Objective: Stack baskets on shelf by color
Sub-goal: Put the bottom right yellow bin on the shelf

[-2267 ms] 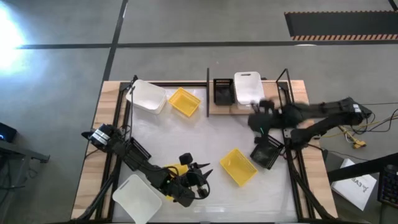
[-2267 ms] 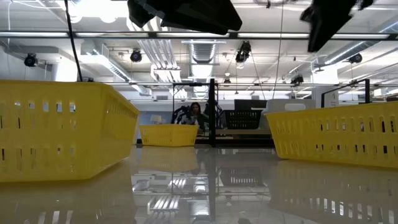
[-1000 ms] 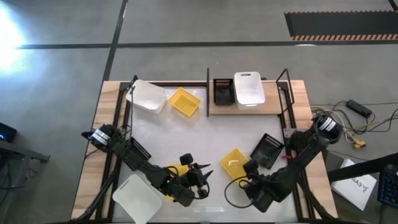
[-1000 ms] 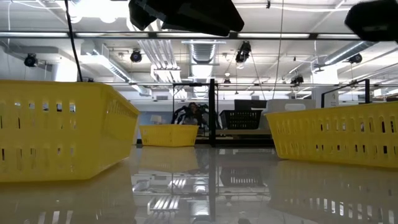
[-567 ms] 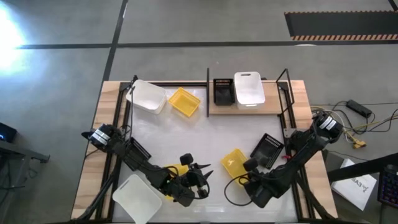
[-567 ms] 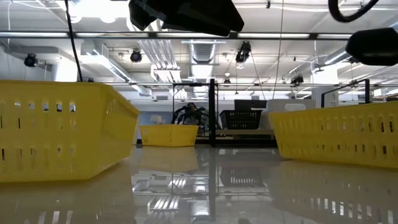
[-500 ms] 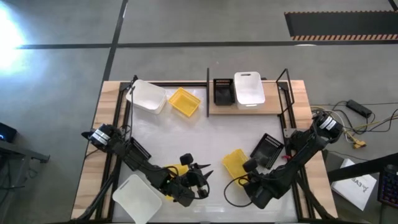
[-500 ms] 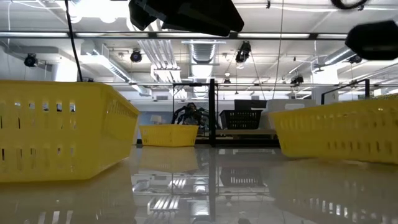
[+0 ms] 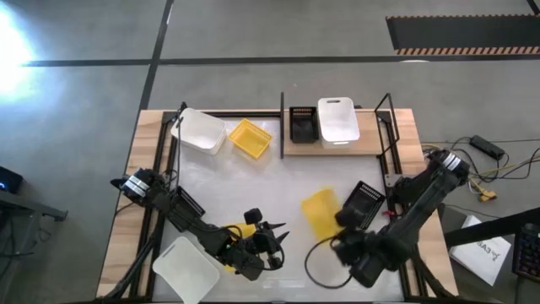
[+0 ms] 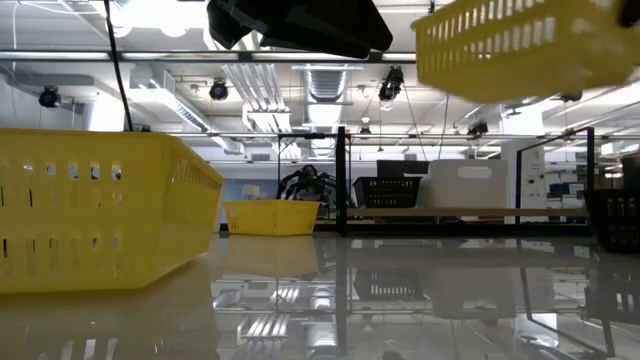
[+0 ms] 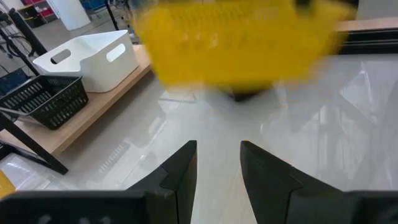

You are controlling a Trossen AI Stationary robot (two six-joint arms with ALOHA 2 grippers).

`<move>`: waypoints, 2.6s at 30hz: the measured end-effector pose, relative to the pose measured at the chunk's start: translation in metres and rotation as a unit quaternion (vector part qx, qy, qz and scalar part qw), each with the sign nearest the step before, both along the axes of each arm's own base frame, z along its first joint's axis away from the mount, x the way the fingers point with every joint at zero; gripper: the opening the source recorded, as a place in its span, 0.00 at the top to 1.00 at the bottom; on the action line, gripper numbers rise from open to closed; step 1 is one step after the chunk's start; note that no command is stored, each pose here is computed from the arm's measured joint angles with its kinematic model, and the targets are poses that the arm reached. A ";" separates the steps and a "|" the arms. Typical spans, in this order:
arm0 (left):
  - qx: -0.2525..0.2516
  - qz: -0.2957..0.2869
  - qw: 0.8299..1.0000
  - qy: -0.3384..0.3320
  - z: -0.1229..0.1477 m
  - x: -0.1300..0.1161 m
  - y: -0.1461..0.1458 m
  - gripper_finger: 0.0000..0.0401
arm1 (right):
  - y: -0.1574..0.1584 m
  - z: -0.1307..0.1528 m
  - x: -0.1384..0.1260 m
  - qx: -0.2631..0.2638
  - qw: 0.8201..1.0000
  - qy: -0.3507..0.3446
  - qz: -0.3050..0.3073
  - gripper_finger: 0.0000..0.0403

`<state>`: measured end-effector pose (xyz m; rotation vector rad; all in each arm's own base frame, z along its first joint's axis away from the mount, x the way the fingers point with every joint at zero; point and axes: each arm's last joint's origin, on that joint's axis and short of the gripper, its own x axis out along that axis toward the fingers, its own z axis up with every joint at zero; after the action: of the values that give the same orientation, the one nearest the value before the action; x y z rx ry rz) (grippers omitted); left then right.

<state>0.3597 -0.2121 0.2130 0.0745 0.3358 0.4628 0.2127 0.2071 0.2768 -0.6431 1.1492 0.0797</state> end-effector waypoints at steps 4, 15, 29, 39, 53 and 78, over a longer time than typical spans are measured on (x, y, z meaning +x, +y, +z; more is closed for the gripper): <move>0.000 0.000 1.000 0.000 0.000 0.000 0.000 0.73 | -0.042 0.027 -0.010 -0.056 0.995 -0.008 -0.083 0.98; -0.001 -0.001 1.000 -0.001 0.000 0.000 0.000 0.73 | -0.181 0.066 -0.020 -0.047 0.965 0.030 -0.258 0.98; 0.000 -0.001 1.000 0.000 -0.001 0.000 0.000 0.73 | -0.295 0.052 -0.021 -0.048 0.935 0.203 -0.286 0.98; 0.000 -0.001 1.000 0.001 -0.001 0.000 0.000 0.73 | -0.338 0.037 -0.046 -0.025 0.909 0.272 -0.316 0.98; 0.001 -0.001 1.000 0.001 -0.001 0.000 0.000 0.73 | -0.350 -0.019 -0.063 0.043 0.903 0.324 -0.277 0.98; 0.001 -0.001 1.000 0.001 -0.001 0.000 0.000 0.73 | -0.366 -0.062 -0.072 0.060 0.921 0.266 -0.278 0.89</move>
<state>0.3593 -0.2118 0.2116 0.0770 0.3377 0.4611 0.1403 -0.1591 0.2149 -0.1598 1.8047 -0.1699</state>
